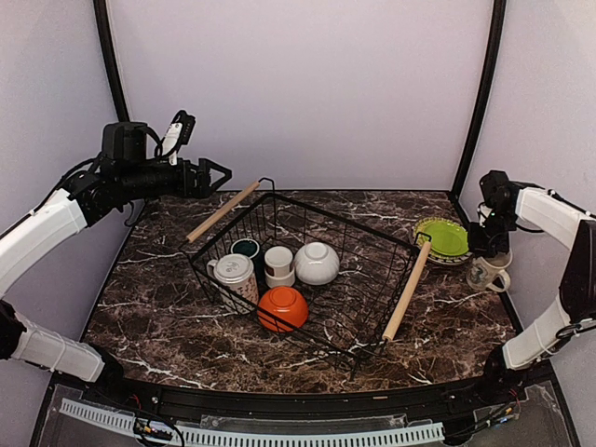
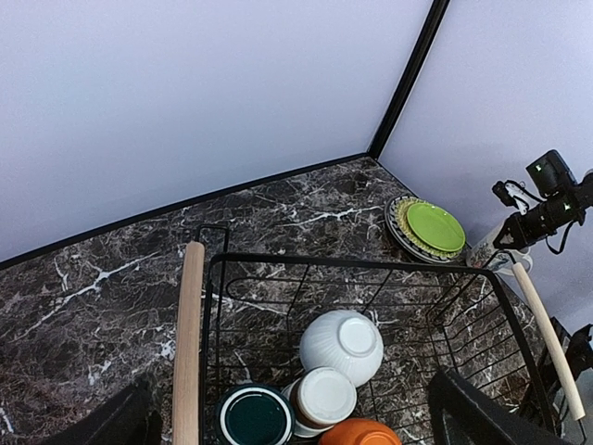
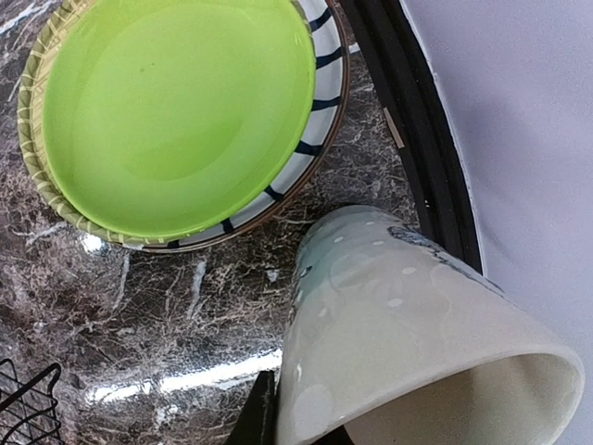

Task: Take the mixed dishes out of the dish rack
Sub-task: Place the cup at the corner of the board, then grab the cup from the dish rack.

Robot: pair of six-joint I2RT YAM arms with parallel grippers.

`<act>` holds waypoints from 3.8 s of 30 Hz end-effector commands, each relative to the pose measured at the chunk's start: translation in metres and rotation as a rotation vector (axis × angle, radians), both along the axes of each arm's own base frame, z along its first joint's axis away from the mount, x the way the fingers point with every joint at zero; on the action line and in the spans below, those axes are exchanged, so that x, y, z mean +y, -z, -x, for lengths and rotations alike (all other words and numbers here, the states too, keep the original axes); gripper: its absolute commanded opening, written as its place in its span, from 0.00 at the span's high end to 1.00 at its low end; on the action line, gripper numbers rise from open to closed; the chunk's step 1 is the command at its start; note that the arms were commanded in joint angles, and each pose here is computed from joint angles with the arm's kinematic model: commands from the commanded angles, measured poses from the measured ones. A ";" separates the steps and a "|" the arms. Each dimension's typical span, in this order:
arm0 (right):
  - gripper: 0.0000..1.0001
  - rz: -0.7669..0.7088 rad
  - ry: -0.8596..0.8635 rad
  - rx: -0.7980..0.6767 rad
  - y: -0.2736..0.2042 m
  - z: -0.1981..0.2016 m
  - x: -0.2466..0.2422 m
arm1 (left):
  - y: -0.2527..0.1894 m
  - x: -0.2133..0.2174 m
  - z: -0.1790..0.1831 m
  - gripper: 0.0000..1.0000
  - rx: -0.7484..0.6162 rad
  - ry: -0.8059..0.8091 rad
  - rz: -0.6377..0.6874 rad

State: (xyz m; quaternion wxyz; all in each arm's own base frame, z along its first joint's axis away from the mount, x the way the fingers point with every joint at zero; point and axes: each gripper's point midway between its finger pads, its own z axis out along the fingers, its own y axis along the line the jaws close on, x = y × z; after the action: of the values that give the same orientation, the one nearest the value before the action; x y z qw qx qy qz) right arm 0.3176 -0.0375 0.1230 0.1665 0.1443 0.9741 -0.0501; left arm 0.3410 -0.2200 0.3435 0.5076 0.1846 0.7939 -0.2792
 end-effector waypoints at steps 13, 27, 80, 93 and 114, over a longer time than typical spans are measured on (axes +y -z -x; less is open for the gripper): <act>0.32 -0.014 -0.042 -0.143 -0.042 -0.008 0.005 | 0.020 -0.020 0.002 0.02 0.085 0.105 0.013; 0.01 -0.017 -0.132 -0.389 -0.123 -0.010 0.025 | 0.066 -0.054 0.016 0.05 0.130 0.146 -0.288; 0.01 -0.270 -0.364 -0.823 -0.198 0.025 0.085 | 0.215 -0.024 0.072 0.15 0.637 0.236 -0.943; 0.01 -0.281 -0.363 -0.812 -0.197 0.017 0.086 | 0.186 -0.028 0.072 0.49 0.601 0.219 -0.882; 0.01 -0.350 -0.353 -0.798 -0.187 0.017 0.093 | 0.128 -0.068 0.075 0.92 0.512 0.330 -0.650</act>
State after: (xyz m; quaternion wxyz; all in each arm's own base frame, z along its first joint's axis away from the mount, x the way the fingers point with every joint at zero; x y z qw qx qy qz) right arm 0.2981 0.0491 0.3062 0.5012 0.0118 0.8462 0.1807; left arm 0.2716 -0.2745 0.1665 0.1047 0.3810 0.9160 -0.0699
